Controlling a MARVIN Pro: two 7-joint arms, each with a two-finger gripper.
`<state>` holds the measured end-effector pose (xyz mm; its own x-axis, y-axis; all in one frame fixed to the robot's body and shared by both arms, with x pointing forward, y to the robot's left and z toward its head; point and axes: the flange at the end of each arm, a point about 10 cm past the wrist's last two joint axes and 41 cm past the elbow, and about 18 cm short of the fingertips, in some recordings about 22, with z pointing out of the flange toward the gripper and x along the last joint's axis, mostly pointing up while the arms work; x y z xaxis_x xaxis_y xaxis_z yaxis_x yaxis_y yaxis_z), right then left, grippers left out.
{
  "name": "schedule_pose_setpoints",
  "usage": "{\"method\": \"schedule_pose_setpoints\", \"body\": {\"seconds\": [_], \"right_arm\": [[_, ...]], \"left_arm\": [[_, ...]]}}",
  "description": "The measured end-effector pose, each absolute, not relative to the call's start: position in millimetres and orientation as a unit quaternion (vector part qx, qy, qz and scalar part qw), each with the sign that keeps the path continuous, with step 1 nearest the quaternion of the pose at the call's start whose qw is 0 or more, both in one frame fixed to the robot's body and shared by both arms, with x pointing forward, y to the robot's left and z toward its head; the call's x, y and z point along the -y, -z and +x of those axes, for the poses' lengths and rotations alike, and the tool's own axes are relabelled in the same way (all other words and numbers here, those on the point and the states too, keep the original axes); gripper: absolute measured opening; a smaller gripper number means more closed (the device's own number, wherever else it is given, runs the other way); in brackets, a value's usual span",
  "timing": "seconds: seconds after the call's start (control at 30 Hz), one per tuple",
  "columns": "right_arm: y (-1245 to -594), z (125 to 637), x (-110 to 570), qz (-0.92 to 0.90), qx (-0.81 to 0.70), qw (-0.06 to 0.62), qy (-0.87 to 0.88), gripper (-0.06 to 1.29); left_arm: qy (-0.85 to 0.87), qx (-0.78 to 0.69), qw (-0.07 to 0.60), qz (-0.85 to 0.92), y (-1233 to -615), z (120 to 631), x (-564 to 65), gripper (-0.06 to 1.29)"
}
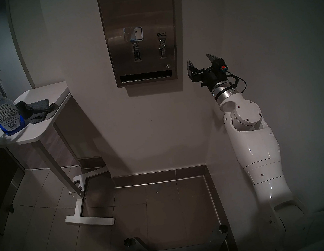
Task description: Pick up the cleaner bottle and spray the cleaner onto the surface
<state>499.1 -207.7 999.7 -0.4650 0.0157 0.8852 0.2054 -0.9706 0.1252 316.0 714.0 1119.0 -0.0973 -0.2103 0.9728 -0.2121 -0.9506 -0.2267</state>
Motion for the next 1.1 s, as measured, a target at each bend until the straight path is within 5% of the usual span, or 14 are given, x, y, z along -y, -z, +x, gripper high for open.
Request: {"method": "schedule_pose_setpoints", "body": {"seconds": [1.1], "right_arm": [[-999.2, 499.2, 207.7, -0.515, 0.108, 0.056, 0.849, 1.23]], "left_arm": [[-0.734, 0.094, 0.004, 0.673, -1108.8, 345.9, -716.8, 1.23]]}}
